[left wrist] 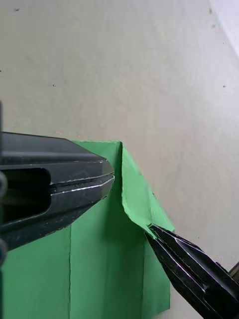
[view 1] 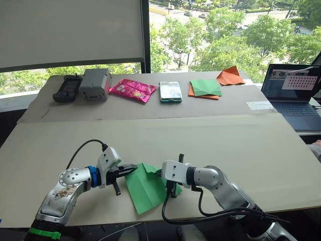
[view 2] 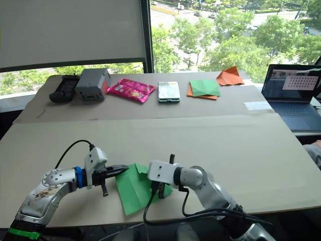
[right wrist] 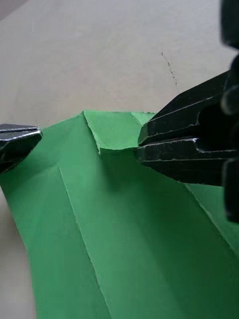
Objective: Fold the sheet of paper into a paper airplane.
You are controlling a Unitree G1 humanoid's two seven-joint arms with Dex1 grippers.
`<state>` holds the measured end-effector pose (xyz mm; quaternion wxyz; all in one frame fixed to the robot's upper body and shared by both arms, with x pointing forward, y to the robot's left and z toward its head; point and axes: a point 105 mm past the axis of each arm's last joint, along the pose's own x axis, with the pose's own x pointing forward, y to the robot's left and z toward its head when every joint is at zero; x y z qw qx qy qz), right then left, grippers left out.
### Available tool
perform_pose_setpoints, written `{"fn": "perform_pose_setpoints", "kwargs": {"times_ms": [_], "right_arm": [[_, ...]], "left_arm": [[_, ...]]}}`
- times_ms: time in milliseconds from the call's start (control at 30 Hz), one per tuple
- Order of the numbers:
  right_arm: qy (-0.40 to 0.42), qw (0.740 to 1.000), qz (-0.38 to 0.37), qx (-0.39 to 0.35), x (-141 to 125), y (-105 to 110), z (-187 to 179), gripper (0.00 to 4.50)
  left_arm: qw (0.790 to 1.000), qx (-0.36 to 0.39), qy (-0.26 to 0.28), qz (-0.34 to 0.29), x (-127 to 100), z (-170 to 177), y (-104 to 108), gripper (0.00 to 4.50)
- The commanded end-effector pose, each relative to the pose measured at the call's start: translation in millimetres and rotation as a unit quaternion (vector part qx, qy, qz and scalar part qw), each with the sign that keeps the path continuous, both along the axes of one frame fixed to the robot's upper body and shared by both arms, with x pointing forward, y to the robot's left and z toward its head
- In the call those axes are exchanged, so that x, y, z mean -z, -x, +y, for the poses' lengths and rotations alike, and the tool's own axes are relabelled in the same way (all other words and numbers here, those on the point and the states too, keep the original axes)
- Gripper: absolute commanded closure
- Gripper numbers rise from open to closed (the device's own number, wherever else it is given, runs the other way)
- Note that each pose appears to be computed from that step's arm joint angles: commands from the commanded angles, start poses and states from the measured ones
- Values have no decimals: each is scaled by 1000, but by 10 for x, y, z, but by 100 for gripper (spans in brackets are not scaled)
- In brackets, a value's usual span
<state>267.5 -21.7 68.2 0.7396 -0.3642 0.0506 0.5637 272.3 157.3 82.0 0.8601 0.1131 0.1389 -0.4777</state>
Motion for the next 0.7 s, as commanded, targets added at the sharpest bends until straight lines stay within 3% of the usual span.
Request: {"fn": "perform_pose_setpoints", "kwargs": {"times_ms": [33,300,400,700], "right_arm": [[20,1000,-4,-22,-16,20,57,448],[33,999,43,5,76,6,18,448],[32,998,47,10,81,-4,22,448],[22,999,44,24,30,-50,12,448]], "left_arm": [[1000,9,-1,-7,-62,-27,-18,450],[1000,18,16,-4,-124,-210,-166,450],[1000,11,5,0,-76,-233,-277,450],[998,38,-40,28,194,-295,-260,450]]}}
